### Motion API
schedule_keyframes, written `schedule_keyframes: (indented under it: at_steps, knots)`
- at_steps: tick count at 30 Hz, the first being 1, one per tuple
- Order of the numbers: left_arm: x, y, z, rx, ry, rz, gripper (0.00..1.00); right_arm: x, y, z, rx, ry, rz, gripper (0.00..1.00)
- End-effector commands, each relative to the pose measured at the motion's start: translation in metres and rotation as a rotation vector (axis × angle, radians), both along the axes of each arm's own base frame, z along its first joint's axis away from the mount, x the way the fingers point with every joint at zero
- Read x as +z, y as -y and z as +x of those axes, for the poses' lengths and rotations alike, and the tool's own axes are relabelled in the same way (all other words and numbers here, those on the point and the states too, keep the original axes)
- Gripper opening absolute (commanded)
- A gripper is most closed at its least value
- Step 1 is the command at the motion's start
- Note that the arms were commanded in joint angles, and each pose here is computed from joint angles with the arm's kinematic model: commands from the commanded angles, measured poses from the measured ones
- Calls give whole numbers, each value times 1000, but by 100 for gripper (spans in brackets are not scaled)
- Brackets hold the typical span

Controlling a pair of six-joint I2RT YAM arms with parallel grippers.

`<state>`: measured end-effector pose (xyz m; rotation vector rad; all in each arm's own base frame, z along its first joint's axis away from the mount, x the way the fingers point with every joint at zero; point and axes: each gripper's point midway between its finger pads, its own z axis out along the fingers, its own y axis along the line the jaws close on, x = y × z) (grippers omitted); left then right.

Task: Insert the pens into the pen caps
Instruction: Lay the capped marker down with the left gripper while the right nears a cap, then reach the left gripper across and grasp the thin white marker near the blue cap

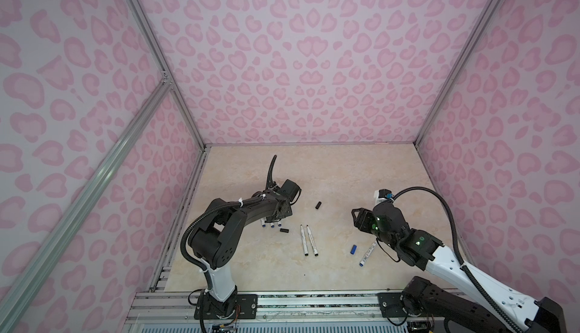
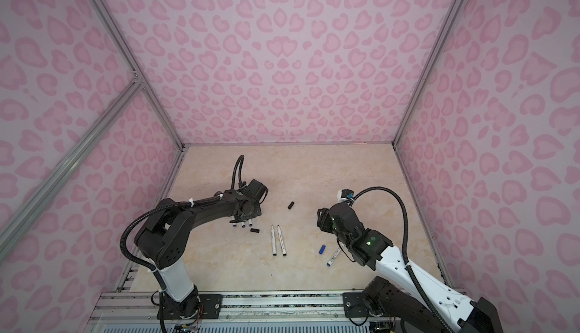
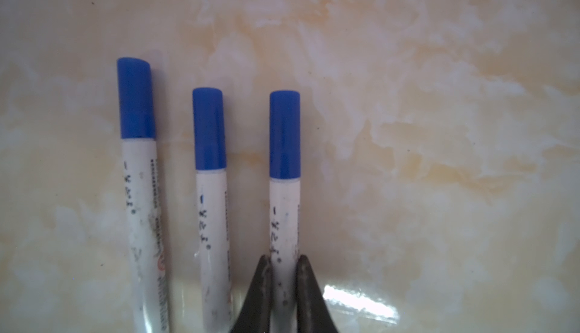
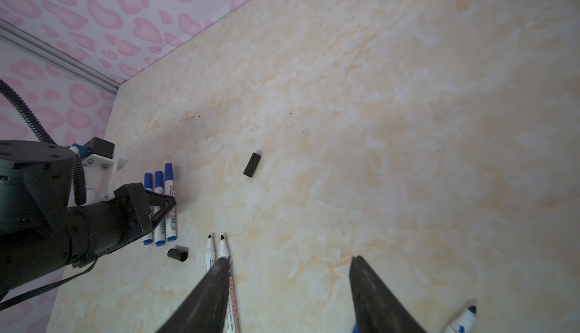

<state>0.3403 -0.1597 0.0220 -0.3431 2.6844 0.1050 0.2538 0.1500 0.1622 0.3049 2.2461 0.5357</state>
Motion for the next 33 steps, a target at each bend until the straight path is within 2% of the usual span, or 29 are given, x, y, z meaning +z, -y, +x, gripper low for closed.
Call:
schedule_keyframes:
  at_steps: [1,4,6,10,12,14,21,28,33]
  knots:
    - [4,0,-2,-3,0,-3,28,-5,10,-1,-35,-5,-36,68]
    - [18,1,-4,-17,26,-28,43,-6,20,0,-76,-9,-54,71]
    - [30,3,-6,-32,50,-47,49,-8,25,1,-92,-14,-58,70]
    - [64,6,-12,-61,110,-76,54,-17,26,1,-96,-46,-72,61]
    - [84,10,-18,-85,147,-93,55,-27,28,-2,-107,-93,-101,51]
    - [107,18,-25,-120,195,-110,55,-41,33,-10,-128,-148,-147,45]
    - [176,46,-67,-267,390,-193,56,-81,13,-41,-107,-256,-238,42]
    - [178,35,-103,-301,427,-261,56,-98,17,-51,-155,-277,-220,41]
    - [179,22,-118,-315,479,-343,60,-101,15,-56,-152,-272,-208,40]
